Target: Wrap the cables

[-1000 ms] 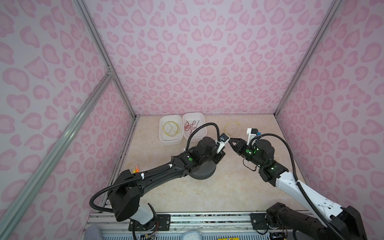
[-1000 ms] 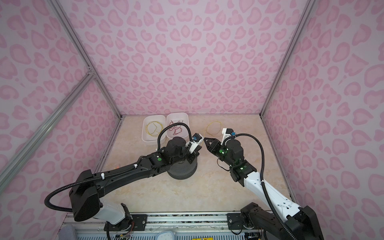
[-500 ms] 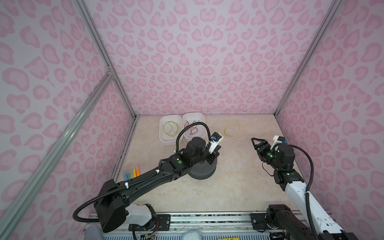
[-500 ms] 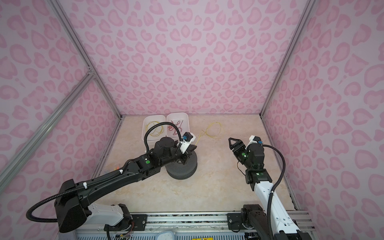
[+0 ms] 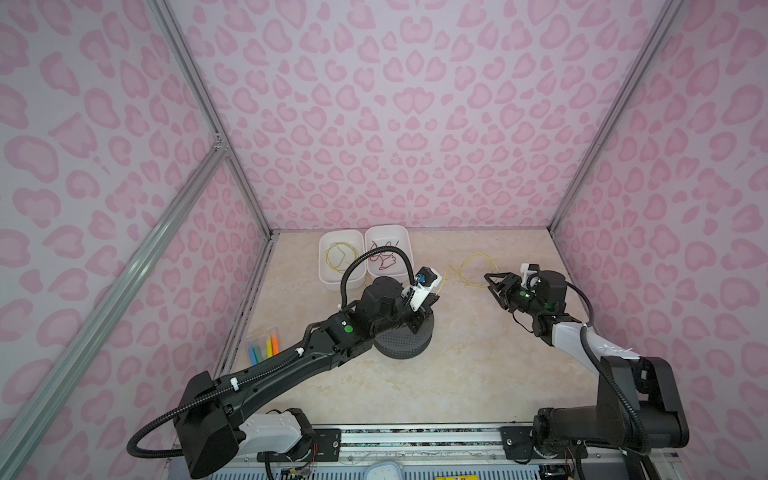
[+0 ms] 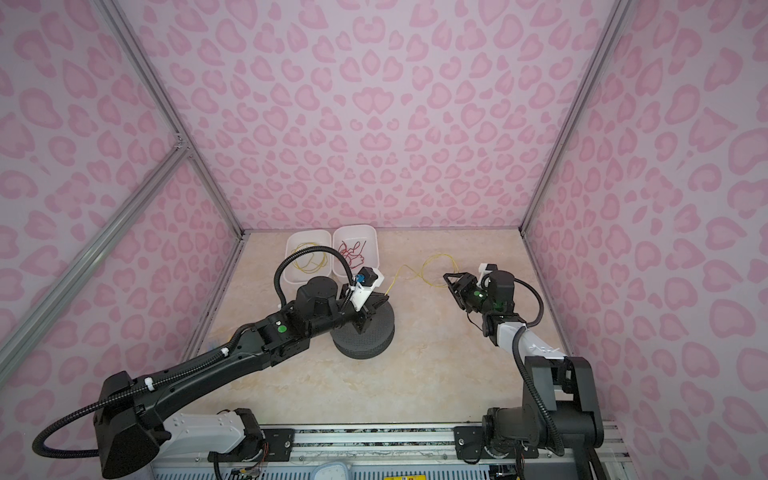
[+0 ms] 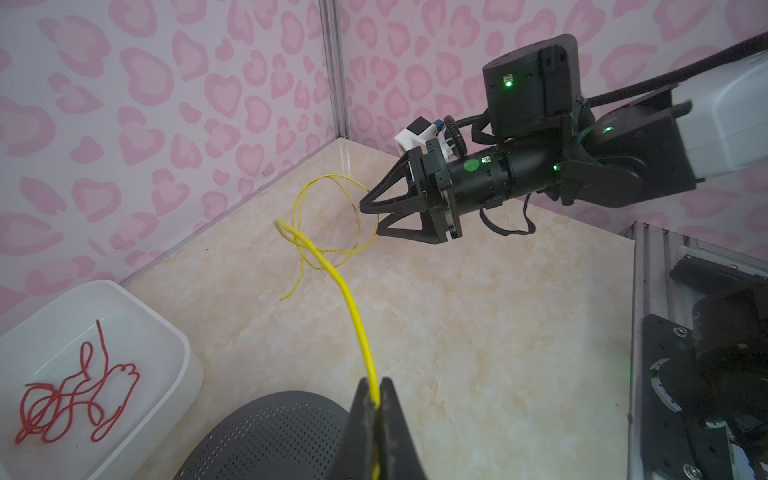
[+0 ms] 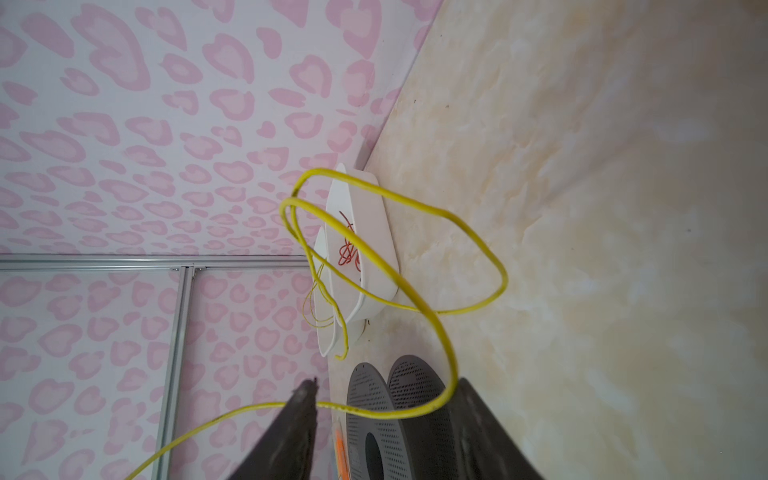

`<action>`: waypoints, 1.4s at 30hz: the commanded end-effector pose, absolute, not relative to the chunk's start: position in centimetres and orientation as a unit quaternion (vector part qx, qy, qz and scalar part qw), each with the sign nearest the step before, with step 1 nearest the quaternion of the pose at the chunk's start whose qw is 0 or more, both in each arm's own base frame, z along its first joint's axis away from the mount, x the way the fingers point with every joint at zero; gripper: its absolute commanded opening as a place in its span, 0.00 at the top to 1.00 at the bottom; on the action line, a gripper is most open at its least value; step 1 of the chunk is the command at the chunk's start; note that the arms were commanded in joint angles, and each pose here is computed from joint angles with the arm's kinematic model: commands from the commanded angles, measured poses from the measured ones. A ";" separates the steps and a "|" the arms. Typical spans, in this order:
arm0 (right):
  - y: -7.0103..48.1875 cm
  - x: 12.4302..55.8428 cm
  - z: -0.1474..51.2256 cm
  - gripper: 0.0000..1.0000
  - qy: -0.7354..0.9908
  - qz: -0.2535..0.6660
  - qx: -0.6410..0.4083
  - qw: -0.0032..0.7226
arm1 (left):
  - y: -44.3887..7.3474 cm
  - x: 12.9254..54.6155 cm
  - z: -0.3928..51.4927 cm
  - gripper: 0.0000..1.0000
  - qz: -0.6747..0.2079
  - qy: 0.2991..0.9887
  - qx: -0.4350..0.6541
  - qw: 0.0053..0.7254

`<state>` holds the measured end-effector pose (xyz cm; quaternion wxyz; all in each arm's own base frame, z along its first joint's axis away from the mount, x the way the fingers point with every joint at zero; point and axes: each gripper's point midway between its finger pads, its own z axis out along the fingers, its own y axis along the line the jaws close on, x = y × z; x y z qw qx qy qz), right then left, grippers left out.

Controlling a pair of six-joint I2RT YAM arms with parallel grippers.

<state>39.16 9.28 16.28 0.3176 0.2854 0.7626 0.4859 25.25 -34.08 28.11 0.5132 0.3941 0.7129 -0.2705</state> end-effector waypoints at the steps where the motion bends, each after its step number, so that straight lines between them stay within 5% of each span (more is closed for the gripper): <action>1: 9.7 40.0 17.7 0.78 0.753 0.497 0.269 0.338 | -33.9 24.8 28.7 0.96 -0.276 0.706 0.396 0.519; 3: 9.3 40.0 17.9 0.98 0.757 0.484 0.270 0.347 | -33.6 24.6 28.7 0.96 -0.275 0.705 0.397 0.520; 9: 8.5 40.0 18.5 1.00 0.767 0.461 0.265 0.359 | -32.7 24.1 28.3 0.96 -0.270 0.705 0.396 0.523; 12: 8.1 39.4 18.3 0.68 0.769 0.458 0.266 0.358 | -32.4 24.3 28.1 0.96 -0.263 0.709 0.392 0.524; 15: 7.3 38.1 17.3 0.54 0.778 0.439 0.271 0.359 | -32.5 24.2 28.2 0.96 -0.265 0.708 0.394 0.523; 20: 7.4 36.1 15.8 0.42 0.803 0.414 0.249 0.349 | -32.6 24.1 28.1 0.96 -0.268 0.708 0.396 0.520; 28: 8.0 37.3 14.2 0.41 0.807 0.424 0.247 0.330 | -32.9 24.0 28.5 0.96 -0.274 0.704 0.398 0.520; 32: 8.9 39.0 14.1 0.49 0.803 0.439 0.232 0.331 | -33.1 23.9 28.2 0.96 -0.279 0.705 0.401 0.514; 36: 9.0 40.0 13.5 0.89 0.792 0.452 0.242 0.331 | -33.0 23.9 28.1 0.96 -0.279 0.707 0.399 0.513; 38: 8.8 39.9 13.6 1.00 0.792 0.449 0.245 0.334 | -32.8 23.9 27.9 0.96 -0.273 0.710 0.399 0.513; 42: 7.2 39.5 14.5 1.00 0.790 0.431 0.256 0.354 | -32.0 24.1 26.9 0.96 -0.250 0.720 0.401 0.508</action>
